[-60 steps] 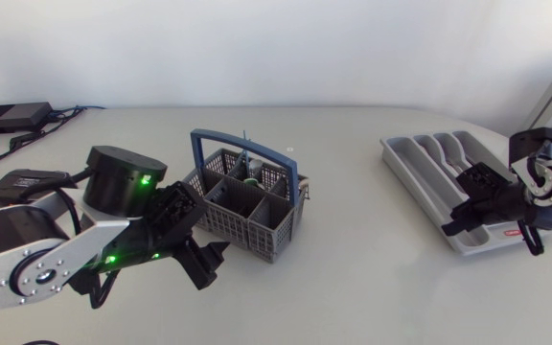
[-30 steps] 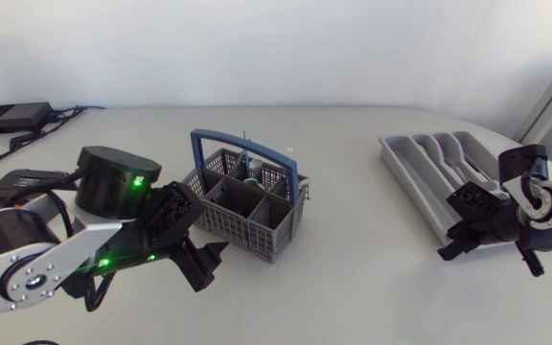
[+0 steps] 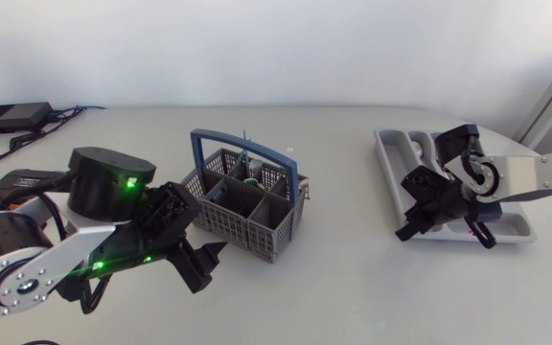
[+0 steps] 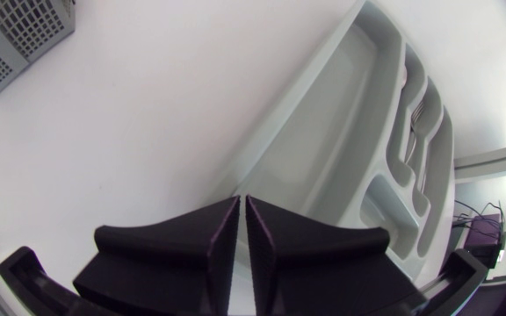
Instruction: Unload the cutlery basket into the drawer organizer.
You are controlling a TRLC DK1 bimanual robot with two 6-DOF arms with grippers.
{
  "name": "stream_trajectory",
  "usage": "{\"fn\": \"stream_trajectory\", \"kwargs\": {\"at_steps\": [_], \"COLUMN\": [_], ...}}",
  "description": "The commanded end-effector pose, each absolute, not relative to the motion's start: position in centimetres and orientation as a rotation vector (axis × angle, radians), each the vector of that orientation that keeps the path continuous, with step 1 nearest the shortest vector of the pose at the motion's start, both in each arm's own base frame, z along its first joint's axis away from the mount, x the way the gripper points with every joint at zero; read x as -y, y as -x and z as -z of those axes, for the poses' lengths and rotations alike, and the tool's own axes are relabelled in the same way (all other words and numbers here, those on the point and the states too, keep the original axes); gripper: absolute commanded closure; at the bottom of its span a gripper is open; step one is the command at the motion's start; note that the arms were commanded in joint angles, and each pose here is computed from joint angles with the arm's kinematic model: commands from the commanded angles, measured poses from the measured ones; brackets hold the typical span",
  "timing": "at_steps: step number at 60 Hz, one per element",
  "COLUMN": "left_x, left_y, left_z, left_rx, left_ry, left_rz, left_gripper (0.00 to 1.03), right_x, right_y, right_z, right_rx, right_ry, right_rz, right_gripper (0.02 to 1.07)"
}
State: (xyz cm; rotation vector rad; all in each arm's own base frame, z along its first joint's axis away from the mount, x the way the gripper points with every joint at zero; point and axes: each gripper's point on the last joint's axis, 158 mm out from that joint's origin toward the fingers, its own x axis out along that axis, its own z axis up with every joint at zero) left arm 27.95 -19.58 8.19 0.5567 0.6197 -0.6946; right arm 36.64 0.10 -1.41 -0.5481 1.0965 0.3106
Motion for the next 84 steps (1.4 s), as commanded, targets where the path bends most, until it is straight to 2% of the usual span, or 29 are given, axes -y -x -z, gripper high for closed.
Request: {"fn": "stream_trajectory", "kwargs": {"at_steps": [1,15,19,26,29,33,46,51,56,63,70,72,78,84], "left_x": [19.0,18.9,19.0,19.3,19.2,18.6,13.9,11.9,10.6,9.7,8.8,8.6,8.6,8.5], "left_y": [-27.3,-27.4,-27.5,-27.7,-27.8,-28.4,-31.9,-32.9,-33.2,-33.8,-34.8,-35.1,-36.0,-37.1], "left_z": [-7.2,-7.1,-7.1,-7.4,-7.4,-7.7,-10.4,-10.8,-10.2,-9.3,-7.9,-7.4,-6.1,-5.0], "left_rx": [-0.649,-0.653,-0.653,-0.645,-0.644,-0.643,-0.596,-0.604,-0.629,-0.653,-0.692,-0.702,-0.735,-0.758], "left_ry": [-0.556,-0.556,-0.557,-0.559,-0.559,-0.552,-0.484,-0.465,-0.447,-0.435,-0.403,-0.398,-0.373,-0.353], "left_rz": [0.687,0.685,0.686,0.69,0.686,0.663,0.496,0.451,0.446,0.439,0.434,0.434,0.454,0.462], "left_gripper": [0.1,0.1,0.1,0.1,0.1,0.1,0.12,0.2,0.23,0.4,0.68,0.73,0.9,1.0], "right_x": [-1.3,1.0,1.3,0.8,0.3,-0.9,-5.7,-8.1,-10.5,-12.2,-13.7,-14.2,-15.4,-17.0], "right_y": [-37.3,-38.0,-37.8,-37.3,-37.1,-36.7,-36.3,-36.5,-37.4,-38.7,-40.3,-40.7,-42.0,-42.9], "right_z": [2.1,1.3,0.0,-2.7,-3.8,-5.8,-8.5,-8.9,-9.1,-8.6,-8.0,-7.9,-7.6,-6.8], "right_rx": [-1.118,-1.095,-1.06,-0.982,-0.945,-0.873,-0.773,-0.748,-0.728,-0.738,-0.756,-0.757,-0.77,-0.787], "right_ry": [0.53,0.547,0.554,0.554,0.553,0.543,0.516,0.516,0.503,0.482,0.455,0.437,0.384,0.35], "right_rz": [-0.323,-0.256,-0.257,-0.286,-0.304,-0.344,-0.463,-0.507,-0.541,-0.561,-0.58,-0.592,-0.624,-0.663], "right_gripper": [0.94,0.91,0.77,0.41,0.33,0.32,0.33,0.34,0.49,0.65,0.86,0.91,0.92,0.94]}}
